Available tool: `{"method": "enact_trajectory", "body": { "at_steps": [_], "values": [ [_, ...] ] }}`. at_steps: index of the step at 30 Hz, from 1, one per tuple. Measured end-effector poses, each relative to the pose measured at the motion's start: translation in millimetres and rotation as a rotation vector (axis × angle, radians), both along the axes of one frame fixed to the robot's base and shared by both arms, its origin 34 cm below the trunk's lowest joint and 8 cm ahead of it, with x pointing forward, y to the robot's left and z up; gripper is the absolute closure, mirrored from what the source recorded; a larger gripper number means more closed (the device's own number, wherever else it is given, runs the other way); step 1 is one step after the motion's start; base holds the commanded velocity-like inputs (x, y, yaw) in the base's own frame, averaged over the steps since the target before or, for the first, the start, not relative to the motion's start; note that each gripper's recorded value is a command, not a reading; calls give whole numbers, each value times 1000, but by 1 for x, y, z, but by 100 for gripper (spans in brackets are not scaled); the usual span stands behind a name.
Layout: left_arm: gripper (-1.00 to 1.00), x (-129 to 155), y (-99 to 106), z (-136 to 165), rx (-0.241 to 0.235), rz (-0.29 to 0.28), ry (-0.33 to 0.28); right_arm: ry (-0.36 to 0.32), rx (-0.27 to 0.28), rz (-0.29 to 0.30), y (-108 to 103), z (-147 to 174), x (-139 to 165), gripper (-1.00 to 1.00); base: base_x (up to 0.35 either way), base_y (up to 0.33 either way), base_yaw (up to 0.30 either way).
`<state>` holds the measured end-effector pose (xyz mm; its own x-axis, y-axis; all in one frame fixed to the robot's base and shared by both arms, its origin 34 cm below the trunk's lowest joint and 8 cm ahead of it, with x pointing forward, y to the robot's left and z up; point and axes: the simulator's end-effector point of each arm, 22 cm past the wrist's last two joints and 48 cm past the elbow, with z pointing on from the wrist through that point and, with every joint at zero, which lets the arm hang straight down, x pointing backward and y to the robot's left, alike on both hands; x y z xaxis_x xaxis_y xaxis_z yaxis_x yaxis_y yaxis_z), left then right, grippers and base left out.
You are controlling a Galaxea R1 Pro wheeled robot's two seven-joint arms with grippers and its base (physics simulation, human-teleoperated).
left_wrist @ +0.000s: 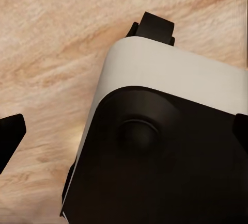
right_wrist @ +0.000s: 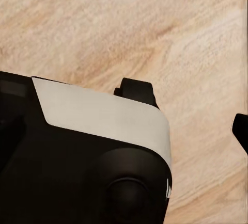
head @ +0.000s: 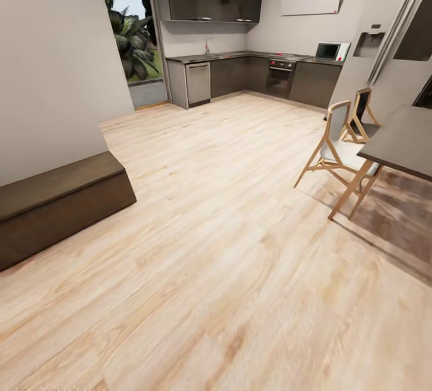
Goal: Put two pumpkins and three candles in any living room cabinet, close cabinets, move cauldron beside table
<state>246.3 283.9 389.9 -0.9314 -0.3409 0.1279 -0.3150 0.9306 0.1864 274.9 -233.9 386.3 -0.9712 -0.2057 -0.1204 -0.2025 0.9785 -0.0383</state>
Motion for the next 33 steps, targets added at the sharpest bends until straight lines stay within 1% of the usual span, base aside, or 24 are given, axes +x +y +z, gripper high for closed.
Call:
{"method": "enact_trajectory", "body": {
  "at_steps": [5,33],
  "values": [
    [-100,0,1,0,1,1,0,0,0,0,0,0,0,-100,45,-60,284],
    [-100,2,1,1,2,2,-5,-5,-3,0,-1,1,2,-100,2,-1,285]
  ]
}}
